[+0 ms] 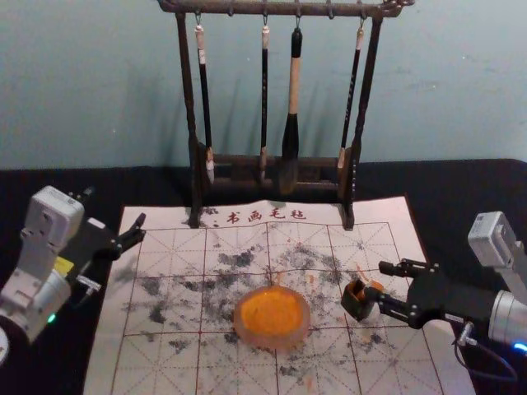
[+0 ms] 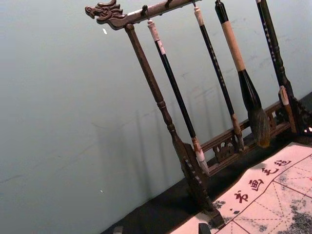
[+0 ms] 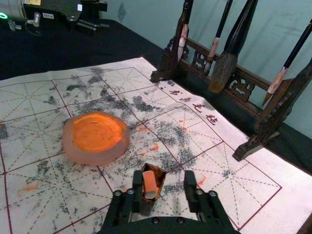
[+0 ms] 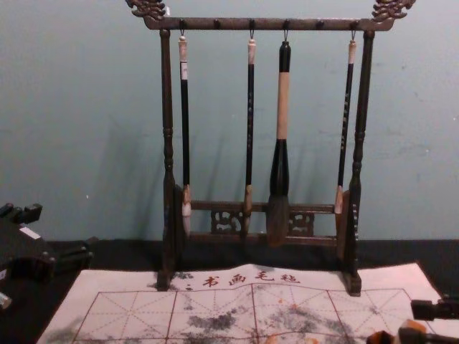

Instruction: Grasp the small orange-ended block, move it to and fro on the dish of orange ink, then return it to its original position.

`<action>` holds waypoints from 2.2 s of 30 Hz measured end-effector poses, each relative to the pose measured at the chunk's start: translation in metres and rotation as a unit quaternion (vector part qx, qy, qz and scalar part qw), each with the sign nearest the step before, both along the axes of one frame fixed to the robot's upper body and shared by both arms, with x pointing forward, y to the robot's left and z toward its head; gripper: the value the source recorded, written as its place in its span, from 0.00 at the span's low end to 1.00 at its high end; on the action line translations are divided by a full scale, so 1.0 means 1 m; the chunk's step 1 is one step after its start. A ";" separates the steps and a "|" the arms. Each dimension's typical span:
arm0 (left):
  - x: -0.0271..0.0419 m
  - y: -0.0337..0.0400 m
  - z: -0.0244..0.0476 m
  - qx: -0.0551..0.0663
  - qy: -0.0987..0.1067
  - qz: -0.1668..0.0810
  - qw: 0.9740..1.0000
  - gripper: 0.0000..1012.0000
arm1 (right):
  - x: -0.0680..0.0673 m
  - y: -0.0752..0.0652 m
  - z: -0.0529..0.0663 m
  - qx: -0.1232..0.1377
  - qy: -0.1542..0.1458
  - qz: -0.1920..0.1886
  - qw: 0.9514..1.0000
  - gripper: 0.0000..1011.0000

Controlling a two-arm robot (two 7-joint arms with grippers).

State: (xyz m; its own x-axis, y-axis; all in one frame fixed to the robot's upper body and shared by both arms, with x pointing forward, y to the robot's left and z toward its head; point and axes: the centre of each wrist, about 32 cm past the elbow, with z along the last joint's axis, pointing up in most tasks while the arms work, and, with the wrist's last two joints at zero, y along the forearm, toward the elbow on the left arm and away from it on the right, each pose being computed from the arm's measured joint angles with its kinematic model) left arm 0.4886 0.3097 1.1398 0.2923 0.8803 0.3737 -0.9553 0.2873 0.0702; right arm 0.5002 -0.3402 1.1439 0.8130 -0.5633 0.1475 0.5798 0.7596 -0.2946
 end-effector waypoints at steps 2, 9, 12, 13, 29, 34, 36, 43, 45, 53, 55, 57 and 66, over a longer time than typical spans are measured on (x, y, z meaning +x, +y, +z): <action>0.0000 0.0000 0.0000 0.000 0.000 0.000 1.000 0.99 | 0.000 0.000 0.000 0.000 0.000 0.000 1.000 0.44; 0.0000 0.0000 0.0000 0.000 0.000 0.000 1.000 0.99 | 0.000 0.000 0.000 0.000 0.000 0.000 1.000 0.22; 0.0000 0.0000 0.0000 0.000 0.000 0.000 1.000 0.99 | 0.000 0.000 0.000 0.000 0.000 0.000 1.000 0.13; 0.0000 0.0000 0.0000 0.000 0.000 0.000 1.000 0.99 | 0.000 0.000 0.000 0.000 0.000 0.000 1.000 0.12; 0.0000 0.0000 0.0000 0.000 0.000 0.000 1.000 0.99 | 0.000 0.000 0.000 0.000 0.000 0.000 1.000 0.11; 0.0000 0.0000 0.0000 0.000 0.000 0.000 1.000 0.99 | 0.000 0.000 0.000 0.000 0.000 0.000 1.000 0.11; 0.0000 0.0000 0.0000 0.000 0.000 0.000 1.000 0.99 | 0.000 0.000 0.000 0.000 0.000 0.000 1.000 0.11; 0.0000 0.0000 0.0000 0.000 0.000 0.000 1.000 0.99 | -0.001 -0.001 0.002 0.001 -0.005 0.006 1.000 0.11; 0.0000 0.0000 0.0000 0.000 0.000 0.000 1.000 0.99 | -0.001 -0.001 0.003 0.003 -0.006 0.010 1.000 0.11; 0.0000 0.0000 0.0000 0.000 0.000 0.000 1.000 0.99 | -0.005 -0.002 0.008 0.008 -0.010 0.022 1.000 0.11; 0.0000 0.0000 0.0000 0.000 0.000 0.000 1.000 0.99 | -0.006 -0.003 0.010 0.010 -0.011 0.024 1.000 0.11; 0.0000 0.0000 0.0000 0.000 0.000 0.000 1.000 0.99 | -0.007 -0.003 0.011 0.010 -0.013 0.026 1.000 0.11; 0.0000 0.0000 0.0000 0.000 0.000 0.000 1.000 0.99 | -0.013 -0.004 0.023 -0.006 -0.028 0.030 0.999 0.11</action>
State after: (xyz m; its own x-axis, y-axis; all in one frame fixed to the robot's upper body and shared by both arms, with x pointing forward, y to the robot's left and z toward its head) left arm 0.4886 0.3097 1.1398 0.2922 0.8803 0.3737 -0.9553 0.2873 0.0702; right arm 0.4874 -0.3442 1.1673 0.8351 -0.5124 0.2000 0.5498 0.7893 -0.2734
